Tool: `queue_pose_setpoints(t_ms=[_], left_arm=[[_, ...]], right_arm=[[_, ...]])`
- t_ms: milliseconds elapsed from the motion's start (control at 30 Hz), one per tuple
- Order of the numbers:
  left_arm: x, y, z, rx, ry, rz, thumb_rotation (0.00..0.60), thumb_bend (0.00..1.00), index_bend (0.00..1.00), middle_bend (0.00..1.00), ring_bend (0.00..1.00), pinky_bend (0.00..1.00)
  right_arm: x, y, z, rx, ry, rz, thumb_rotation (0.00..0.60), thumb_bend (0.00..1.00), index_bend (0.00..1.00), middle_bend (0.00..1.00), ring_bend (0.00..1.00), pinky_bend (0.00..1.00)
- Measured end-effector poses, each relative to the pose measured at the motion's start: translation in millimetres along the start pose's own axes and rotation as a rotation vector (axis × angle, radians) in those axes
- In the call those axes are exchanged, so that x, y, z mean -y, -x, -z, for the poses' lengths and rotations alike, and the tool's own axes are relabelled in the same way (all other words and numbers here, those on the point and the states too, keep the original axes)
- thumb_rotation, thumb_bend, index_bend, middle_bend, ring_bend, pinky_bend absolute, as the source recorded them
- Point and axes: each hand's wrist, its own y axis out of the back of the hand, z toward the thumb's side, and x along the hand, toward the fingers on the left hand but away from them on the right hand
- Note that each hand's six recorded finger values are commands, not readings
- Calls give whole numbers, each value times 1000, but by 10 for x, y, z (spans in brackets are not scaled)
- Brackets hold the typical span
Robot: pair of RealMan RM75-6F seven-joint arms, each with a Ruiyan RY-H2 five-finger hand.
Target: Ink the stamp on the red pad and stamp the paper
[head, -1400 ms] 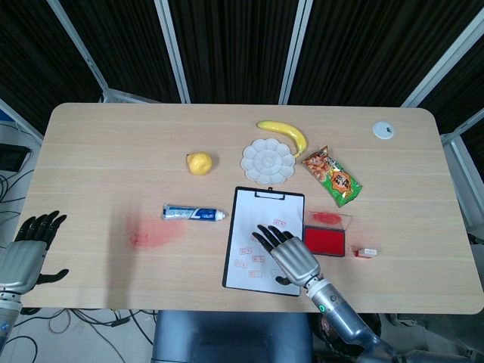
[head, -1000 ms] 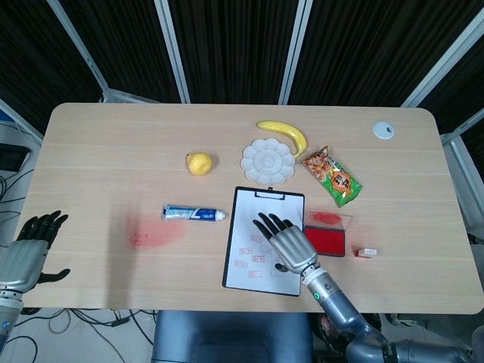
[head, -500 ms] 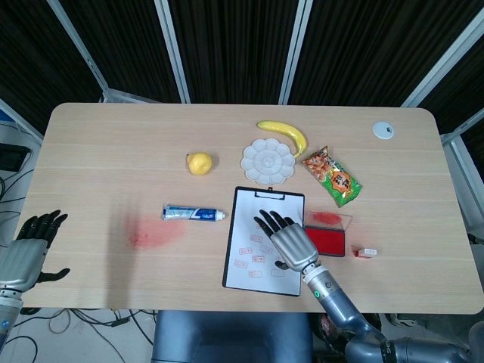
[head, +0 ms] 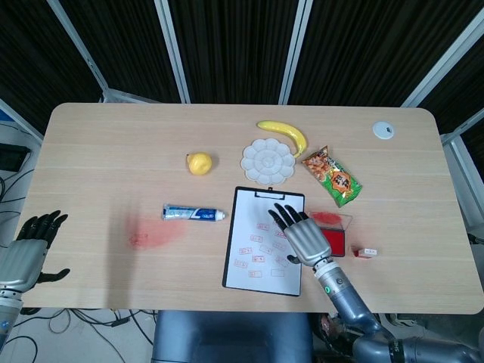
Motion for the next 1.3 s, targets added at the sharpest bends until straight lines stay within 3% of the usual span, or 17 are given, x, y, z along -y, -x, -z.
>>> queue_pose_setpoints(t_ms=[333, 567, 700, 800, 1000, 1300], left_arm=[[2, 7, -6, 0, -1, -2, 600, 15, 0, 0, 0, 0], [-4, 1, -11, -4, -9, -14, 600, 15, 0, 0, 0, 0], [-4, 0, -9, -9, -14, -19, 600, 15, 0, 0, 0, 0], [-12, -3, -13, -11, -15, -28, 600, 15, 0, 0, 0, 0], [-35, -8, -22, -10, -16, -55, 600, 15, 0, 0, 0, 0], [-49, -27, -8, -17, -18, -78, 600, 15, 0, 0, 0, 0]], right_arm=[[-27, -287, 608, 148, -3, -17, 600, 157, 0, 28, 125, 292], [-13, -587, 962, 239, 9, -29, 600, 172, 59, 100, 284, 462], [33, -730, 1064, 262, -4, -30, 600, 182, 112, 149, 473, 622], [87, -805, 1136, 280, -4, -34, 600, 195, 147, 173, 562, 693], [227, -841, 1243, 313, 14, -61, 600, 225, 225, 254, 637, 768], [425, -776, 1324, 357, 29, -86, 600, 269, 329, 353, 672, 794]])
